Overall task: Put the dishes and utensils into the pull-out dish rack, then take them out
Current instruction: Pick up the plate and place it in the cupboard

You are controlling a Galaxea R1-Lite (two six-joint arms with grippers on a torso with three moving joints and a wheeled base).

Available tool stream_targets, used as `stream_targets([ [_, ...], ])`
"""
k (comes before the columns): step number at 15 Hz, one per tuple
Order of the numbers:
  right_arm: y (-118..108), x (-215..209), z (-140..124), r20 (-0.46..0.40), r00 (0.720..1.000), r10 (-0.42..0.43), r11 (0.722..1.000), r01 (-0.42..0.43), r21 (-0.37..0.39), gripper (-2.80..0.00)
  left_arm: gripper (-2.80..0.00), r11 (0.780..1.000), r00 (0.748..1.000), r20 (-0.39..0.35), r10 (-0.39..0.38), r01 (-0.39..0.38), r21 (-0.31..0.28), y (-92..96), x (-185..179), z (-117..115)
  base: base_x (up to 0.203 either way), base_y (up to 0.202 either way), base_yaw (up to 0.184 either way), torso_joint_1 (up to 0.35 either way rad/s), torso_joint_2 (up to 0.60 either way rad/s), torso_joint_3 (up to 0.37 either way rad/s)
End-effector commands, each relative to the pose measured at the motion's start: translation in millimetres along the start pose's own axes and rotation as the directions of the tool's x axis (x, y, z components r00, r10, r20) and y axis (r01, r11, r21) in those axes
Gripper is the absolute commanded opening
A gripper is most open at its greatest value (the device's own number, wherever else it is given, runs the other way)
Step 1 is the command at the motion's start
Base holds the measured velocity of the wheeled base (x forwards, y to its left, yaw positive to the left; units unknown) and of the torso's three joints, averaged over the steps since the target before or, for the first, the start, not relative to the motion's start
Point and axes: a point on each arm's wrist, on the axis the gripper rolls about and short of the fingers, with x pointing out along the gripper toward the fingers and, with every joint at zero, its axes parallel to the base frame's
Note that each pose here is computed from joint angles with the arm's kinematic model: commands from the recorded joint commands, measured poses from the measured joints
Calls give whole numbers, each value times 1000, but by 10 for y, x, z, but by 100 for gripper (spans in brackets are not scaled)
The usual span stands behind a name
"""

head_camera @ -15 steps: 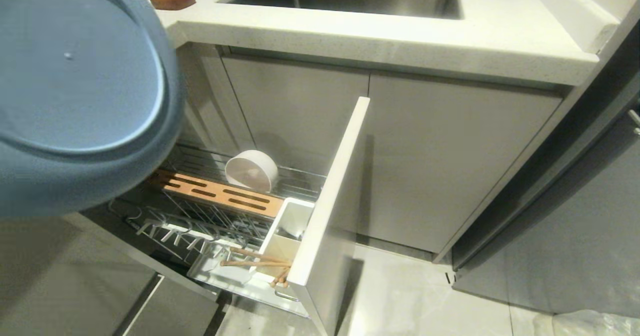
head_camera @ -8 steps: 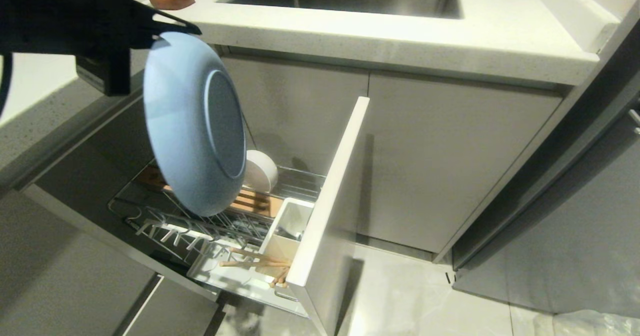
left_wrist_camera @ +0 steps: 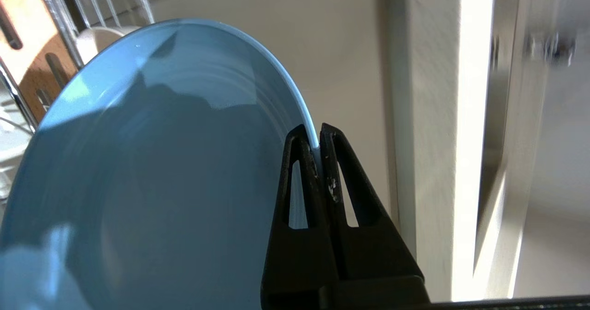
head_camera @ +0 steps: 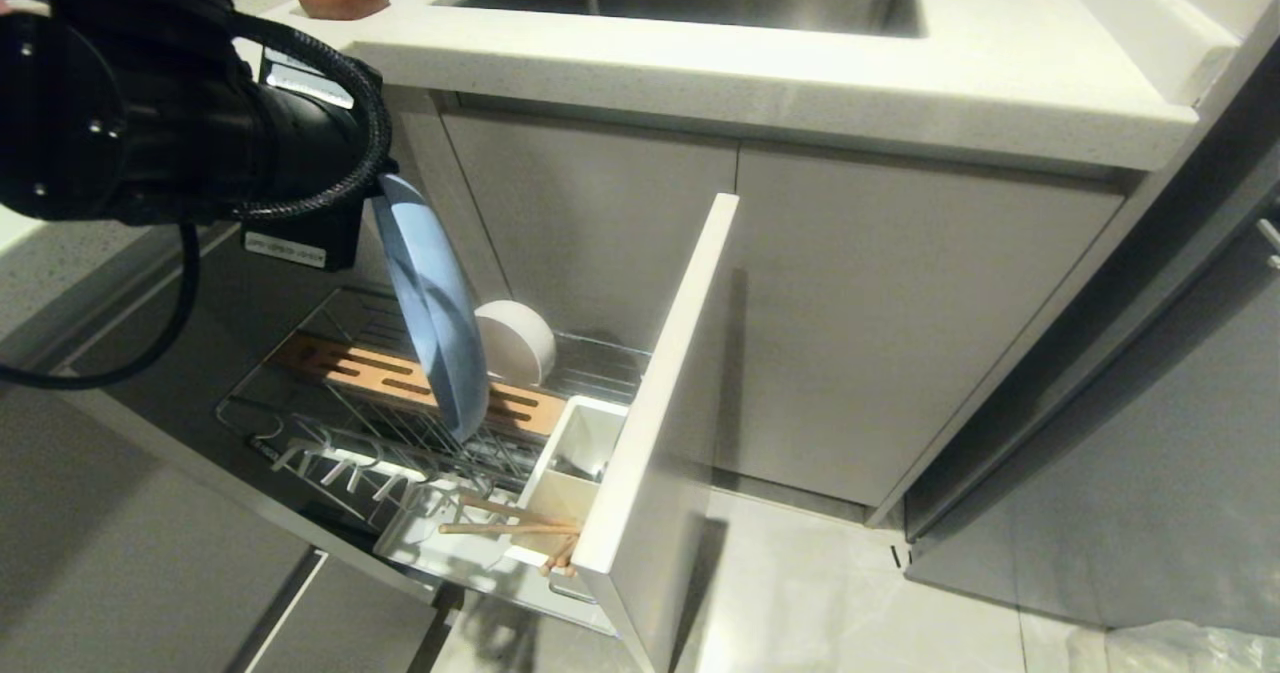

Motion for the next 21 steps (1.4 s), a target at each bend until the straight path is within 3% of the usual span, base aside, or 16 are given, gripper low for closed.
stream_targets([
  [1,0,1,0,-1,1000,0,1000,0,0,-280,-280,999,997,79,16,-13,-34,55,64,15,0,0,0,0,0,0],
  [3,0,1,0,-1,1000,0,1000,0,0,-280,-280,998,989,144,29,-20,-66,78,137,37,0,0,0,0,0,0],
  [10,0,1,0,-1,1000,0,1000,0,0,-280,-280,993,961,259,92,-68,-101,278,437,-90,0,0,0,0,0,0],
  [21,0,1,0,-1,1000,0,1000,0,0,-280,-280,985,926,346,153,-115,-125,382,548,-175,0,0,0,0,0,0],
])
